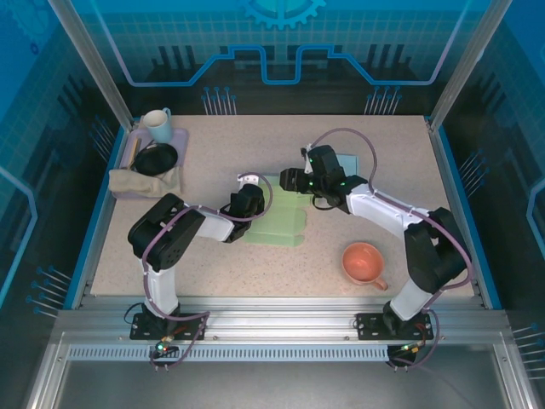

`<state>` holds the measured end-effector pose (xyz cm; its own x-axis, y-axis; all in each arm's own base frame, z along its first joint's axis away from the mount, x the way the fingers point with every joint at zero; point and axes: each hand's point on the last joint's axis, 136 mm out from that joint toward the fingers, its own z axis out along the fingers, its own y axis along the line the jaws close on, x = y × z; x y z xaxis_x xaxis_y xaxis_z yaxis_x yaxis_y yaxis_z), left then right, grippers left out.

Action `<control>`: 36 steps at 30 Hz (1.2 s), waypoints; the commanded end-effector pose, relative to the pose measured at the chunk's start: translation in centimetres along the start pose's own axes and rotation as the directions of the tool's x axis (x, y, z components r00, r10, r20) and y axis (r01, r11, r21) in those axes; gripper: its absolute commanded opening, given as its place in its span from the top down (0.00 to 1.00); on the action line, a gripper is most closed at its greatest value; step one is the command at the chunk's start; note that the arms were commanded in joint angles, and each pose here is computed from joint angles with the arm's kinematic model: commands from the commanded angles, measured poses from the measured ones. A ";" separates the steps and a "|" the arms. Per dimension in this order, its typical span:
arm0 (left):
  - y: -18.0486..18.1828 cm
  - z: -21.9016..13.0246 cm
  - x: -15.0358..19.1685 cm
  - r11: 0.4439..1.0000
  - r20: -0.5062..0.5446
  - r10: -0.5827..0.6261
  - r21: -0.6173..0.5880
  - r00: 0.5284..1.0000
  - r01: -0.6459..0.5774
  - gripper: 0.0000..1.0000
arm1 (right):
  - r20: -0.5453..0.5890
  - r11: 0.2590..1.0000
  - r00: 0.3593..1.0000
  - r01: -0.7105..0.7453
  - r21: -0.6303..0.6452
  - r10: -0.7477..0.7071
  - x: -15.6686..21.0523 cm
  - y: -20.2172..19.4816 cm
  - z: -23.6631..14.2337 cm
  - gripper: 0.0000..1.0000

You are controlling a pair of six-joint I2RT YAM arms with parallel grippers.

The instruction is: Fold the paper box

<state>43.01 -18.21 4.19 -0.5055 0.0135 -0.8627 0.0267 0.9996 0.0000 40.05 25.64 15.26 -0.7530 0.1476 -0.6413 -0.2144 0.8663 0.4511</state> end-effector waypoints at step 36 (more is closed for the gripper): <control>0.2 0.3 2.6 0.999 -0.080 0.039 0.004 0.996 -0.039 0.85 | 0.077 0.994 0.993 -0.078 -0.082 0.085 2.6 -1.5 1.1 0.45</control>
<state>43.05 -18.09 4.18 -0.5059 0.0120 -0.8625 0.0239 0.9997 -0.0001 39.10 25.65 10.97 -0.7630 0.2924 -0.5765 -0.1593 0.7793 0.6061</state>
